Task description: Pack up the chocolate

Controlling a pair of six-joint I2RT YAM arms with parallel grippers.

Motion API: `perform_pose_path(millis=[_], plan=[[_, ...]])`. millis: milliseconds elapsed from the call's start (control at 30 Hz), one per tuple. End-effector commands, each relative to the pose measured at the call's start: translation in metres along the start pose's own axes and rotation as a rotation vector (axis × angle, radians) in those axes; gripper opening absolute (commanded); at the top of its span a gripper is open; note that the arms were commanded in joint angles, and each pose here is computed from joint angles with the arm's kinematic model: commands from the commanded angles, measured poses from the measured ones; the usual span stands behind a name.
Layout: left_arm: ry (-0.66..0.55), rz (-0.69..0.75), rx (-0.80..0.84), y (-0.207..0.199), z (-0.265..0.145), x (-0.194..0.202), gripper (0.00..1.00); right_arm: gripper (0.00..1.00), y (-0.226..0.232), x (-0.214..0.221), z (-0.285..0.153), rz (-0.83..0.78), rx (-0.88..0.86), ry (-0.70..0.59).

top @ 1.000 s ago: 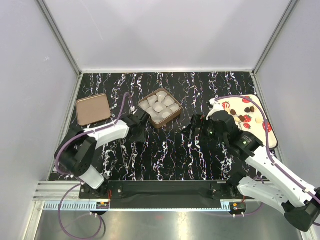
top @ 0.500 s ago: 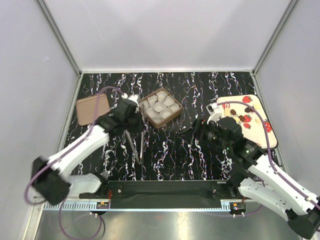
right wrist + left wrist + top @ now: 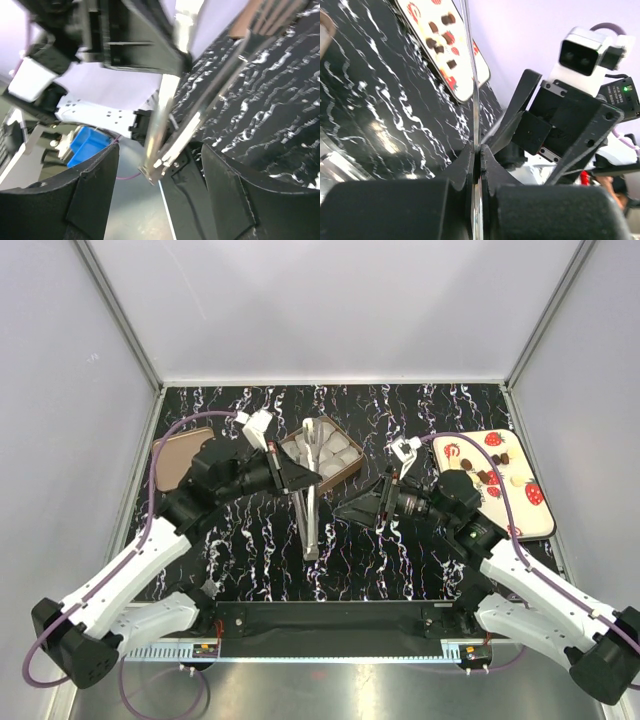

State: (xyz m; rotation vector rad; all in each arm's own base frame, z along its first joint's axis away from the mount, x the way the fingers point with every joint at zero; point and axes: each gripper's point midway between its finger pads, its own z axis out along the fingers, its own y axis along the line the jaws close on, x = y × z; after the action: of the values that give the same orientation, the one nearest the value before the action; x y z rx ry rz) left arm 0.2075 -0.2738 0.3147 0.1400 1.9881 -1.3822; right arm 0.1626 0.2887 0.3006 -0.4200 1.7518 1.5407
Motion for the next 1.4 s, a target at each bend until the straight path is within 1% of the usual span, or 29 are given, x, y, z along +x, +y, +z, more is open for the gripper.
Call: perform_pose_path(millis=[0,167,267,433,467,533,567,633,667,700,733,767,833,867,900,933,967,1000,1033,1067,1100,1133,1167,1200,1233,1300,1333,1367], plan=[[-0.014,-0.019,0.184,-0.037,0.001,-0.007,0.00,0.75,0.033,-0.014,-0.002,-0.069,-0.165,-0.065],[-0.048,-0.029,0.294,-0.057,0.003,-0.011,0.00,0.75,0.019,-0.008,0.005,-0.045,-0.122,-0.037],[-0.049,-0.033,0.358,-0.070,0.007,-0.010,0.00,0.75,0.020,-0.008,0.006,-0.038,-0.127,-0.035],[-0.044,-0.031,0.399,-0.079,0.016,-0.010,0.00,0.67,0.031,-0.018,0.007,-0.050,-0.151,-0.050],[-0.038,-0.037,0.400,-0.078,0.020,-0.009,0.00,0.57,0.032,-0.020,0.007,-0.047,-0.155,-0.054],[-0.029,-0.034,0.402,-0.078,0.023,-0.008,0.00,0.41,0.031,-0.021,0.009,-0.038,-0.154,-0.052],[-0.026,-0.027,0.391,-0.074,0.026,-0.008,0.00,0.30,0.030,-0.020,0.010,-0.029,-0.151,-0.049],[-0.014,-0.019,0.362,-0.070,0.030,-0.007,0.01,0.16,0.027,-0.017,0.010,-0.024,-0.147,-0.041],[-0.015,0.003,0.350,-0.067,0.031,-0.007,0.17,0.00,0.025,-0.015,0.010,-0.022,-0.141,-0.037],[-0.020,0.010,0.335,-0.065,0.032,-0.008,0.24,0.00,0.020,-0.015,0.009,-0.017,-0.116,-0.054],[-0.018,0.016,0.319,-0.063,0.032,-0.008,0.28,0.00,0.017,-0.015,0.008,-0.015,-0.105,-0.062],[-0.025,0.035,0.311,-0.062,0.033,-0.010,0.36,0.00,0.017,-0.015,0.006,-0.011,-0.102,-0.074],[-0.025,0.043,0.284,-0.058,0.033,-0.012,0.50,0.00,0.015,-0.014,0.002,-0.007,-0.084,-0.089],[-0.031,0.056,0.271,-0.055,0.033,-0.014,0.55,0.00,0.013,-0.014,0.001,-0.009,-0.070,-0.092],[-0.039,0.060,0.252,-0.052,0.033,-0.016,0.68,0.00,0.014,-0.022,-0.002,-0.019,-0.046,-0.123],[-0.029,0.052,0.206,-0.046,0.033,-0.017,0.84,0.00,0.003,-0.016,-0.004,-0.008,0.019,-0.100],[-0.058,0.072,0.142,-0.036,0.034,-0.023,0.99,0.00,-0.004,-0.017,-0.007,-0.008,0.066,-0.106],[-0.065,0.085,0.111,-0.032,0.032,-0.025,0.99,0.00,-0.006,-0.029,-0.012,-0.021,0.122,-0.152],[-0.046,0.084,0.059,-0.023,0.029,-0.021,0.99,0.00,-0.013,-0.031,-0.016,-0.043,0.172,-0.158],[-0.083,0.109,0.015,-0.018,0.024,-0.028,0.99,0.00,-0.031,-0.018,-0.023,-0.020,0.272,-0.106],[-0.091,0.113,-0.022,-0.013,0.019,-0.029,0.99,0.00,-0.039,-0.030,-0.029,-0.034,0.357,-0.142],[-0.080,0.112,-0.072,-0.004,0.014,-0.026,0.99,0.00,-0.049,-0.029,-0.034,-0.045,0.427,-0.130],[-0.101,0.136,-0.093,-0.004,0.005,-0.029,0.99,0.00,-0.070,-0.015,-0.046,-0.020,0.546,-0.069],[-0.138,0.137,-0.161,0.007,0.000,-0.035,0.99,0.00,-0.087,-0.022,-0.053,-0.027,0.665,-0.087],[-0.133,0.133,-0.222,0.016,-0.012,-0.031,0.99,0.00,-0.103,-0.009,-0.066,-0.031,0.764,-0.019],[-0.176,0.152,-0.328,0.033,-0.025,-0.037,0.99,0.00,-0.130,0.001,-0.069,-0.049,0.889,0.063],[-0.154,0.148,-0.374,0.044,-0.032,-0.029,0.99,0.00,-0.140,0.007,-0.071,-0.060,0.930,0.108],[-0.190,0.156,-0.414,0.049,-0.042,-0.033,0.99,0.00,-0.149,0.017,-0.074,-0.058,0.969,0.166]])
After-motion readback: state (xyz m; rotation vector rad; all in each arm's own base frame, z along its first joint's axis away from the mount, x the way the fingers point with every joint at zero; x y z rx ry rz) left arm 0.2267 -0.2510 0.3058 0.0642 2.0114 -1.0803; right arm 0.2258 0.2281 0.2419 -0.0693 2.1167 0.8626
